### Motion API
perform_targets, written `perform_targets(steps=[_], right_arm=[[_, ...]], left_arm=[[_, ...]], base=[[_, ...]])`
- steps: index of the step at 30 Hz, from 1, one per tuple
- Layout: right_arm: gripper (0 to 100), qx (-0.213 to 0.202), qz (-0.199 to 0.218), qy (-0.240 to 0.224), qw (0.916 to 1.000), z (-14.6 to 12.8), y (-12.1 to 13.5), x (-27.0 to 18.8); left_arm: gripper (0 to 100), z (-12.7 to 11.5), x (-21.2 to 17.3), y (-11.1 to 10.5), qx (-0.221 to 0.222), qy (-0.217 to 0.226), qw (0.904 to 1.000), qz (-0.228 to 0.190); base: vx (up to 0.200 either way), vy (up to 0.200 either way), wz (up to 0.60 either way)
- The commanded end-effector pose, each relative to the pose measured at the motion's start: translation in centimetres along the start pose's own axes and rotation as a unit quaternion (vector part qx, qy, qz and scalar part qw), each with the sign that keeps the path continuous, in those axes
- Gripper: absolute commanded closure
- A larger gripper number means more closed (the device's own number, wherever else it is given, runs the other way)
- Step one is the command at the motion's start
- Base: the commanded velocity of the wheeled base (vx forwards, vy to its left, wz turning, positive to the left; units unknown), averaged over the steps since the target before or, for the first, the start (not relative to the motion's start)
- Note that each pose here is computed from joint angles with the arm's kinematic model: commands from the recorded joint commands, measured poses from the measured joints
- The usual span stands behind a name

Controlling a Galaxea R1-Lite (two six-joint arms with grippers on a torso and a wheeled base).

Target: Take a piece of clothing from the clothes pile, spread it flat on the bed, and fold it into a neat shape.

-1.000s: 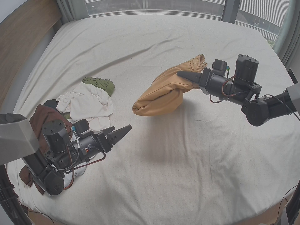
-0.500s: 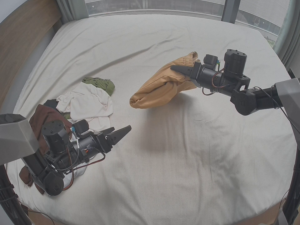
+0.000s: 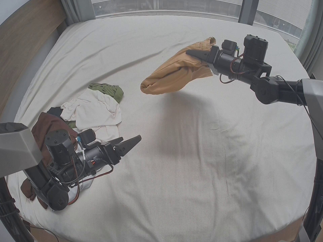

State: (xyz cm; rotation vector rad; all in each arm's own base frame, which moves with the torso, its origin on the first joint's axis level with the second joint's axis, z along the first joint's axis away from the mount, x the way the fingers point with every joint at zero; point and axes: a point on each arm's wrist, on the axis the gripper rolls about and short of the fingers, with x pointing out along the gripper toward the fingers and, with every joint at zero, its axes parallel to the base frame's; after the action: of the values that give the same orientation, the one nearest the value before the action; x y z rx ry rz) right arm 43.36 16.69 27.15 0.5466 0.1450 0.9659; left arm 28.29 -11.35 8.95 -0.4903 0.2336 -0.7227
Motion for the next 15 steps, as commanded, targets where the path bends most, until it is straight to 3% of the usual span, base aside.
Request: perform_targets(steps=[1, 3, 11, 15], right_arm=[[100, -0.014, 0.000, -0.020, 0.9997, 1.5, -0.6, 0.1], [100, -0.015, 0.001, -0.022, 0.9996, 1.5, -0.9, 0.3], [100, 0.047, -0.052, 0.041, 0.9967, -5.5, -8.2, 2.5], [100, 0.057, -0.060, 0.051, 0.9953, -7.4, -9.6, 3.0]], left_arm=[[0, -0.1, 0.0, 0.1, -0.001, 0.001, 1.0000, 0.001], [0, -0.1, 0.0, 0.1, -0.002, 0.002, 1.0000, 0.001], [0, -0.3, 0.0, 0.2, -0.003, 0.006, 1.0000, 0.003], [0, -0.3, 0.0, 0.2, -0.004, 0.005, 1.0000, 0.004]], base=[[0.000, 0.000, 0.00], [0.000, 0.000, 0.00], [0.000, 0.000, 0.00], [0.000, 0.000, 0.00]])
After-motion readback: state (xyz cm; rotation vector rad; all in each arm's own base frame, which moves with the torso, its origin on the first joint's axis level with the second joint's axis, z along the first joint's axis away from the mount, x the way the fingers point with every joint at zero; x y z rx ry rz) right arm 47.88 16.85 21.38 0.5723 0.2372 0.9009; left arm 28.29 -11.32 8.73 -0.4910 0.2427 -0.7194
